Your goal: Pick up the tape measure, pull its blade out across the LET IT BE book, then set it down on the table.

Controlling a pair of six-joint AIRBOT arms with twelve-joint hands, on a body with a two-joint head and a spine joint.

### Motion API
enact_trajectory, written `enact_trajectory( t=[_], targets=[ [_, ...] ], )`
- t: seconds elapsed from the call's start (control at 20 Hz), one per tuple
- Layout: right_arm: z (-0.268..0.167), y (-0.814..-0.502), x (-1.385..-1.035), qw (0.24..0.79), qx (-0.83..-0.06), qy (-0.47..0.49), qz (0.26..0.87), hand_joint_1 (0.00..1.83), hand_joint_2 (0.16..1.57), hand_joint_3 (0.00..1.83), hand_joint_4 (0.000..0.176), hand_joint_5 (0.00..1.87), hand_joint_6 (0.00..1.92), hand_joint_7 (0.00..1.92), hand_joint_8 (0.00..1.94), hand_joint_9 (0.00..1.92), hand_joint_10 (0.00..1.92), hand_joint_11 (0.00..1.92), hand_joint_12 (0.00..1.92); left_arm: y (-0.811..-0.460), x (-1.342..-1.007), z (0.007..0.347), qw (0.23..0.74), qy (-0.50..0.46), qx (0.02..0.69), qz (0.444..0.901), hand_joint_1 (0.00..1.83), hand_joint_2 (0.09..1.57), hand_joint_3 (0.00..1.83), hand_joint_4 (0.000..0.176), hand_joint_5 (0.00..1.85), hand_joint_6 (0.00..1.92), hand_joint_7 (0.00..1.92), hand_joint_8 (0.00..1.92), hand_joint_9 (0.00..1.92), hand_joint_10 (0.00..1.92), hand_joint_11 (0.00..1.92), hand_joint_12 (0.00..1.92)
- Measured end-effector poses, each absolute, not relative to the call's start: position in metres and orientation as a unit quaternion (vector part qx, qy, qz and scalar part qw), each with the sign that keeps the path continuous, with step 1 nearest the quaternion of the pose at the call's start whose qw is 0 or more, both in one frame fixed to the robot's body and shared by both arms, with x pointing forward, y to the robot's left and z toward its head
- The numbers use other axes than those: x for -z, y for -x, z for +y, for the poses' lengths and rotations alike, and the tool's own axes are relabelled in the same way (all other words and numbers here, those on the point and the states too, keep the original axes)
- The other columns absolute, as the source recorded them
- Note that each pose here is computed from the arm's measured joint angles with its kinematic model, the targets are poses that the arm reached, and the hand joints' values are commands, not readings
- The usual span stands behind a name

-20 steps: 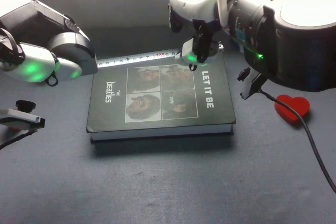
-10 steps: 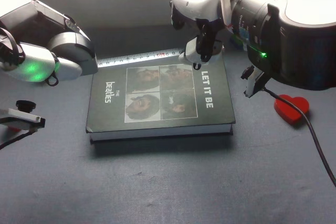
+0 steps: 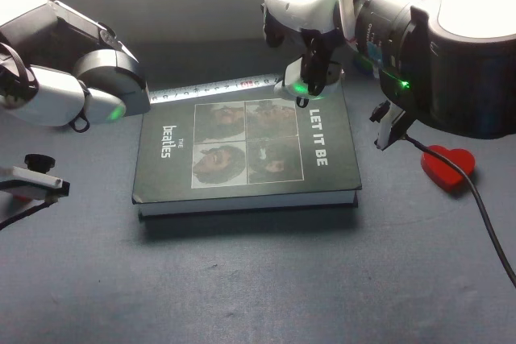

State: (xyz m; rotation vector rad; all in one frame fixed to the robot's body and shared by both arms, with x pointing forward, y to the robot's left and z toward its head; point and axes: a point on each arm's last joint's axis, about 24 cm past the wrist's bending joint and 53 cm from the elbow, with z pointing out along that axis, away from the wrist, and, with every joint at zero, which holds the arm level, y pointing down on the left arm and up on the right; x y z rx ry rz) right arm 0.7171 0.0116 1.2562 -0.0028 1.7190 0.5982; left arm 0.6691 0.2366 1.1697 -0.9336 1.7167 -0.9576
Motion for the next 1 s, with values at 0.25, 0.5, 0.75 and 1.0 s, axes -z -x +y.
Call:
enact_trajectory(
  t=[0.25, 0.5, 0.75, 1.0],
  targets=[
    [0.0117, -0.7168, -1.2527, 0.612, -0.258, 0.002, 0.748, 0.94, 1.09, 0.01, 0.0, 0.8, 0.03, 0.86, 0.02, 0.77, 0.22, 0.36, 1.11, -0.6695, -1.1697, 0.2374, 0.464, 0.381, 0.39, 0.698, 1.49, 1.1, 0.0, 0.0, 1.02, 0.56, 0.9, 1.05, 0.91, 1.2, 0.89, 1.5],
    [0.0133, -0.7161, -1.2529, 0.611, -0.261, 0.004, 0.748, 1.21, 1.14, 0.0, 0.0, 0.88, 1.05, 0.99, 1.09, 0.93, 0.82, 0.66, 1.37, -0.6696, -1.1697, 0.2378, 0.463, 0.383, 0.39, 0.697, 1.49, 1.1, 0.0, 0.0, 1.02, 0.56, 0.92, 1.02, 0.93, 1.17, 0.91, 1.49],
    [0.0142, -0.7157, -1.2537, 0.611, -0.262, 0.007, 0.747, 1.22, 1.14, 0.0, 0.0, 0.91, 0.98, 0.98, 1.13, 0.87, 0.85, 0.63, 1.36, -0.6697, -1.1699, 0.2381, 0.464, 0.384, 0.39, 0.696, 1.38, 1.12, 0.0, 0.0, 1.0, 0.7, 0.91, 1.09, 0.93, 1.3, 0.97, 1.12],
    [0.0111, -0.7162, -1.2554, 0.614, -0.263, 0.011, 0.744, 1.21, 1.14, 0.0, 0.0, 0.92, 0.98, 0.97, 1.14, 0.87, 0.86, 0.63, 1.36, -0.6696, -1.1699, 0.238, 0.464, 0.384, 0.391, 0.696, 1.49, 1.1, 0.0, 0.0, 1.03, 0.55, 0.92, 1.03, 0.93, 1.18, 0.89, 1.5]
  ],
)
